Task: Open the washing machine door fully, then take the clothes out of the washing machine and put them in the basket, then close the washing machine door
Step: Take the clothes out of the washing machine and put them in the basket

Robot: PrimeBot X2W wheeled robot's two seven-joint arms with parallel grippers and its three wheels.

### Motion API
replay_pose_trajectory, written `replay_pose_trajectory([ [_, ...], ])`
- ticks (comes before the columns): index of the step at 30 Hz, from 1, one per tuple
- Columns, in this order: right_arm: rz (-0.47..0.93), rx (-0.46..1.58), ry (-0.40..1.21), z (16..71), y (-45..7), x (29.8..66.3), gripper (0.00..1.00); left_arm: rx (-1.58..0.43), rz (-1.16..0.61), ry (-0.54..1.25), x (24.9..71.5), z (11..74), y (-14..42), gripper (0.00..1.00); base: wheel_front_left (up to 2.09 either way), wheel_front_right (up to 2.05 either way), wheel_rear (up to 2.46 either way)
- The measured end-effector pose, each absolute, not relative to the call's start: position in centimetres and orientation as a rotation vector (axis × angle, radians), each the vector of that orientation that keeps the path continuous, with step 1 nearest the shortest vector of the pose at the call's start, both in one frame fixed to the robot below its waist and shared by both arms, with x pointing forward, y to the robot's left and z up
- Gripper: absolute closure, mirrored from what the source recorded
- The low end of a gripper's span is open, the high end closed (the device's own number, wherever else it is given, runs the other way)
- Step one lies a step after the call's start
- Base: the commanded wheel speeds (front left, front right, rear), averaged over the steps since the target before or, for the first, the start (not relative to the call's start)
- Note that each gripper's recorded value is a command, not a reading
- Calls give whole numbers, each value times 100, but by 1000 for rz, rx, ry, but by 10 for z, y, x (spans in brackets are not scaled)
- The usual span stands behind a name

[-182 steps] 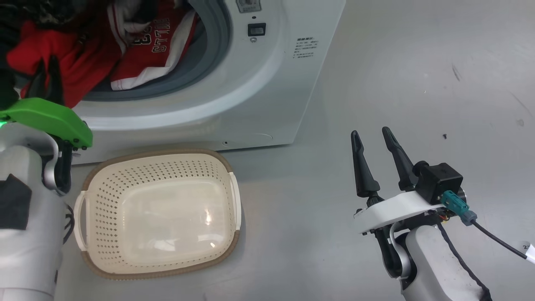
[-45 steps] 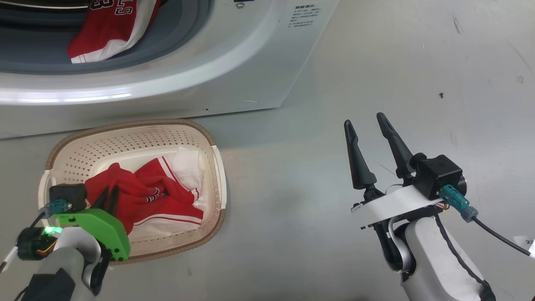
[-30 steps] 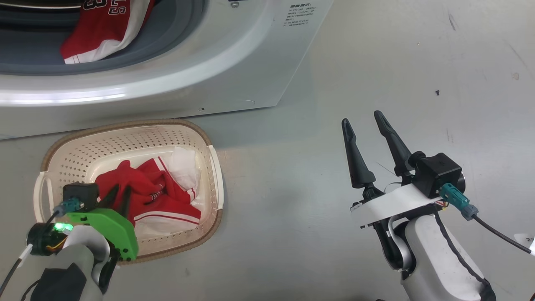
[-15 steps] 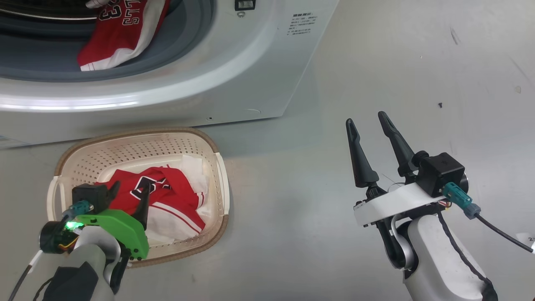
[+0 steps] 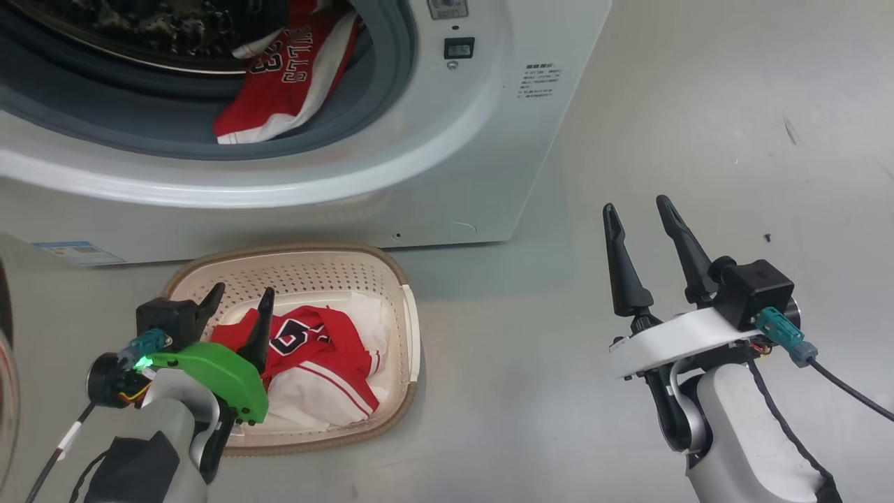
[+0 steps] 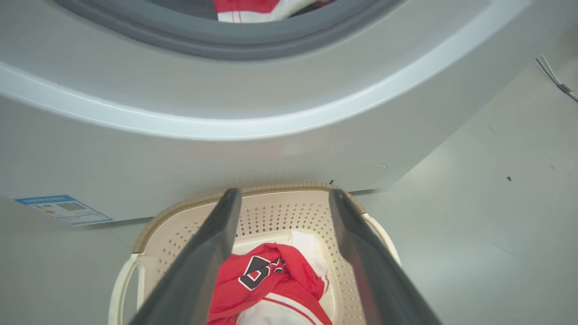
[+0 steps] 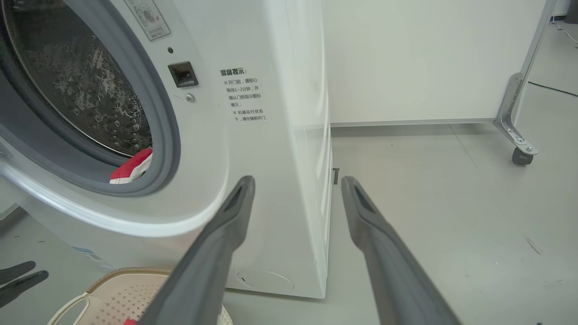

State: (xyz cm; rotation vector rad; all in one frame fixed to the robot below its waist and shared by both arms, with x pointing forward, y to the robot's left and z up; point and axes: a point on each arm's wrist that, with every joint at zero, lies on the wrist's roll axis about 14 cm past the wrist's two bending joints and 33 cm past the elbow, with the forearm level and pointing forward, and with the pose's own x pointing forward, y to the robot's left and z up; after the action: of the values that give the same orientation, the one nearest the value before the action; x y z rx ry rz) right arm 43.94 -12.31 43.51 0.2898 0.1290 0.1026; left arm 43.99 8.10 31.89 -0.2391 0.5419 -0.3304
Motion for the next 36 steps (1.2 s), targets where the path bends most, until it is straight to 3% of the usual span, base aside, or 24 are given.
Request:
replay_pose_trajectory([
  [36, 222, 317, 39, 481, -92, 394, 0, -293, -220, 97, 412, 465, 132, 0, 0, 0, 0],
])
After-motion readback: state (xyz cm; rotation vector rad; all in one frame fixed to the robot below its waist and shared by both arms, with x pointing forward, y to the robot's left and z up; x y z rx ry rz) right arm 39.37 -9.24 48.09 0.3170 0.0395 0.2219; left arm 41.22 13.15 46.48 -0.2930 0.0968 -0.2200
